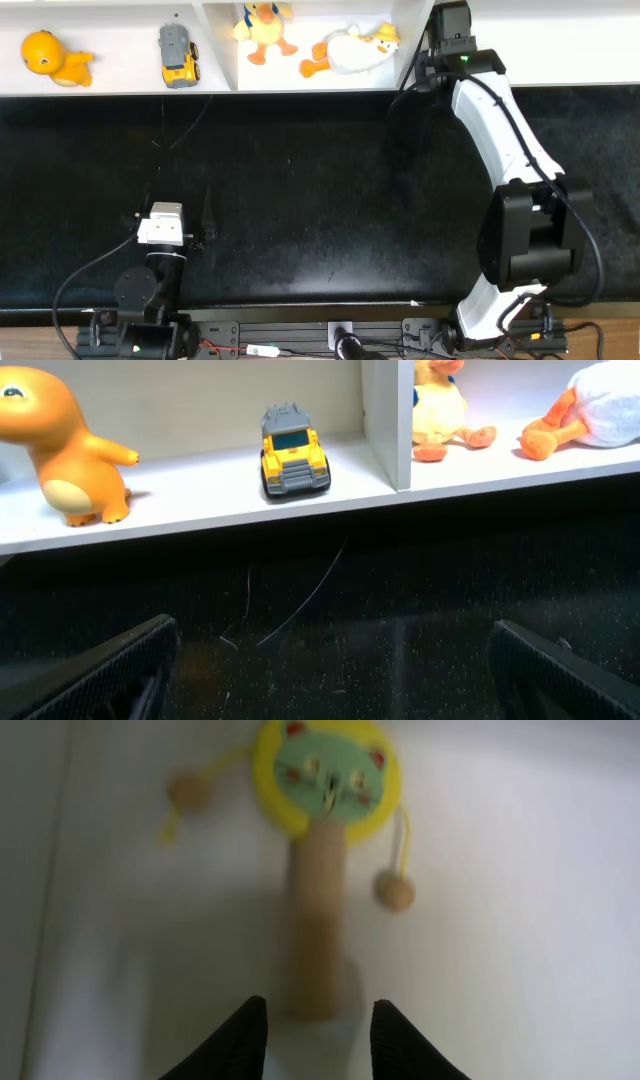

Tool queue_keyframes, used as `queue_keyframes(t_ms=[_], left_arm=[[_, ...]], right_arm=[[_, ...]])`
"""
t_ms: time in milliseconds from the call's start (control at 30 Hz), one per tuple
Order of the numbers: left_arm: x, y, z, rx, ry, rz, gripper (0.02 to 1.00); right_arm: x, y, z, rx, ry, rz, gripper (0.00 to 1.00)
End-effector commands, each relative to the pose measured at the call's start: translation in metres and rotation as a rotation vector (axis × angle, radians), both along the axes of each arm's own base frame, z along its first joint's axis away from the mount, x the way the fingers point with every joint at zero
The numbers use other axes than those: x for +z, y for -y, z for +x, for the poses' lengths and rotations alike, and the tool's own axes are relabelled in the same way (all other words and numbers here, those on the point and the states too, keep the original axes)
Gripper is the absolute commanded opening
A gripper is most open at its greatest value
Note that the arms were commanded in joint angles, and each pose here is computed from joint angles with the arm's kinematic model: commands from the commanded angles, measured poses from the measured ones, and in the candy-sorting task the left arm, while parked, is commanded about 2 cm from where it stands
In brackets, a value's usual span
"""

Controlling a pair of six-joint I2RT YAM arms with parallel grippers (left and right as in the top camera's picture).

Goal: Store Toys

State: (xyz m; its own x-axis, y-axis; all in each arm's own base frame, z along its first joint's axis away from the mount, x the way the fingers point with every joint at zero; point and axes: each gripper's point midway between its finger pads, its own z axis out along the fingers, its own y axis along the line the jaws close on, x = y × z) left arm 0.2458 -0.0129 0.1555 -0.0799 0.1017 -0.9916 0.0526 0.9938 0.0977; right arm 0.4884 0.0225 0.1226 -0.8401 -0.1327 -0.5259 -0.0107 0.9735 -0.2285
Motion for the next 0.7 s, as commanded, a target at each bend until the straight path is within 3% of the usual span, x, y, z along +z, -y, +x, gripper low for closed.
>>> queue_keyframes(t_ms=[33, 233, 300, 367, 533, 700], left_arm=[[0.001, 0.003, -0.001, -0.015, 0.005, -0.019, 0.998], [0.001, 0.003, -0.001, -0.015, 0.005, -0.019, 0.998], [0.001, 0.003, -0.001, -0.015, 0.005, -0.02, 0.998], [0.001, 0.003, -0.001, -0.015, 0.005, -0.019, 0.998], [0.001, 0.003, -0.001, -0.015, 0.005, -0.019, 0.998], [0.001, 0.003, -0.001, -0.015, 0.005, -0.019, 0.998]], right_arm=[[0.019, -0.006, -0.019, 0.013, -0.009, 0.032, 0.354], [0.02, 0.007, -0.112, 0.013, -0.025, 0.03, 0.457], [0.017, 0.012, -0.147, 0.013, -0.031, 0.029, 0.663], [0.014, 0.018, -0.18, 0.011, -0.046, 0.023, 0.969], [0.015, 0.023, -0.233, 0.02, -0.072, 0.026, 0.996], [0.021, 0.026, -0.252, 0.02, -0.076, 0.026, 0.996]])
